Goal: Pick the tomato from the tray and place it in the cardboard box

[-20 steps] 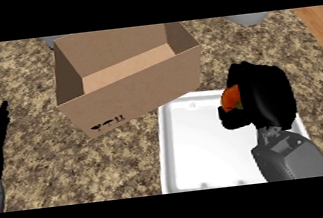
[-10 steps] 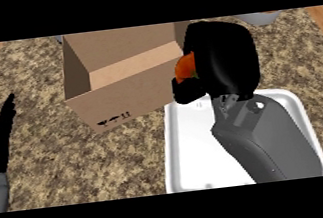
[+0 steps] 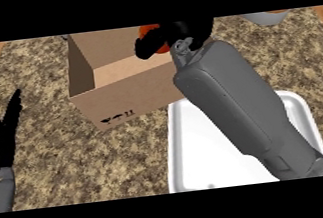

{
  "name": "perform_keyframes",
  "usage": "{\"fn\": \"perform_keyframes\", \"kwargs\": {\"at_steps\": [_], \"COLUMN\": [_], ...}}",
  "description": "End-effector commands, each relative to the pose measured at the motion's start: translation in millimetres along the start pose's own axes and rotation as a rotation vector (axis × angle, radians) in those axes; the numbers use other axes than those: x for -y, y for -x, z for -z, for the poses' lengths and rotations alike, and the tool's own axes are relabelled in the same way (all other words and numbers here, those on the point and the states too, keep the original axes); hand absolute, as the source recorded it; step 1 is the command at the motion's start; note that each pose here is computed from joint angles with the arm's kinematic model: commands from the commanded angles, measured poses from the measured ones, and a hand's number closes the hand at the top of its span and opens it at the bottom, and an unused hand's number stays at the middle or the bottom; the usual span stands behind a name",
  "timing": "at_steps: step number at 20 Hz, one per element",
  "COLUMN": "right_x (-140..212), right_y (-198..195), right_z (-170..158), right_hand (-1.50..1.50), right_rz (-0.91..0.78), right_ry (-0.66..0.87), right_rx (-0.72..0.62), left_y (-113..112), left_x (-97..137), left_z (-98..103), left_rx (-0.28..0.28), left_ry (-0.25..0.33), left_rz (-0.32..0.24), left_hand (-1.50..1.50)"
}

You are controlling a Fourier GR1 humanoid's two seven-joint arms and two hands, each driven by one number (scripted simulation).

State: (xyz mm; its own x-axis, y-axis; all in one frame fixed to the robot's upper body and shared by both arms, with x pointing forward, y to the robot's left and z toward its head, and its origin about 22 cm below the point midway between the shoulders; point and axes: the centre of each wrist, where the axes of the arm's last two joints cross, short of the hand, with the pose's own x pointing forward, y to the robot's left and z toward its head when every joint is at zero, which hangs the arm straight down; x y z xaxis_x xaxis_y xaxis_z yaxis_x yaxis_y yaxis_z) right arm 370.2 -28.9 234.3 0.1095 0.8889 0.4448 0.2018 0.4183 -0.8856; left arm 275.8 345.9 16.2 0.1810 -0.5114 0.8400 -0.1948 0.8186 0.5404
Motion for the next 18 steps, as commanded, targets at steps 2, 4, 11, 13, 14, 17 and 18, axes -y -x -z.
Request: {"fn": "perform_keyframes", "kwargs": {"at_steps": [2, 4, 11, 13, 14, 17, 18], "right_x": [-17.3, -20.2, -54.5, -56.9, -64.9, -79.3, -73.5], "right_y": [3.8, -5.6, 11.3, 10.7, 18.9, 39.2, 32.7], "right_z": [38.4, 45.5, 64.1, 66.9, 68.7, 71.5, 73.1], "right_hand": [1.50, 1.50, 1.50, 1.50, 1.50, 1.50, -1.50], "right_rz": [0.106, 0.126, 0.103, 0.081, 0.032, 0.106, 0.139], "right_ry": [-0.019, -0.032, -0.046, -0.058, -0.062, -0.060, -0.058], "right_rx": [-0.077, -0.095, -0.133, -0.146, -0.160, -0.270, -0.311], "left_y": [2.8, -5.7, -18.4, -10.5, -20.8, -17.3, -17.7], "left_x": [-3.1, -4.5, 5.9, -6.6, 8.3, 7.1, 12.6], "left_z": [-7.4, 3.1, 9.4, 18.5, 11.0, 10.9, 11.4], "left_rx": [0.007, 0.031, 0.029, 0.023, 0.047, 0.052, 0.060], "left_ry": [0.005, 0.019, 0.034, 0.024, 0.030, 0.028, 0.034], "left_rz": [0.007, -0.004, 0.001, 0.002, 0.014, 0.005, -0.006], "left_hand": [0.00, 0.00, 0.00, 0.00, 0.00, 0.00, 0.00]}}
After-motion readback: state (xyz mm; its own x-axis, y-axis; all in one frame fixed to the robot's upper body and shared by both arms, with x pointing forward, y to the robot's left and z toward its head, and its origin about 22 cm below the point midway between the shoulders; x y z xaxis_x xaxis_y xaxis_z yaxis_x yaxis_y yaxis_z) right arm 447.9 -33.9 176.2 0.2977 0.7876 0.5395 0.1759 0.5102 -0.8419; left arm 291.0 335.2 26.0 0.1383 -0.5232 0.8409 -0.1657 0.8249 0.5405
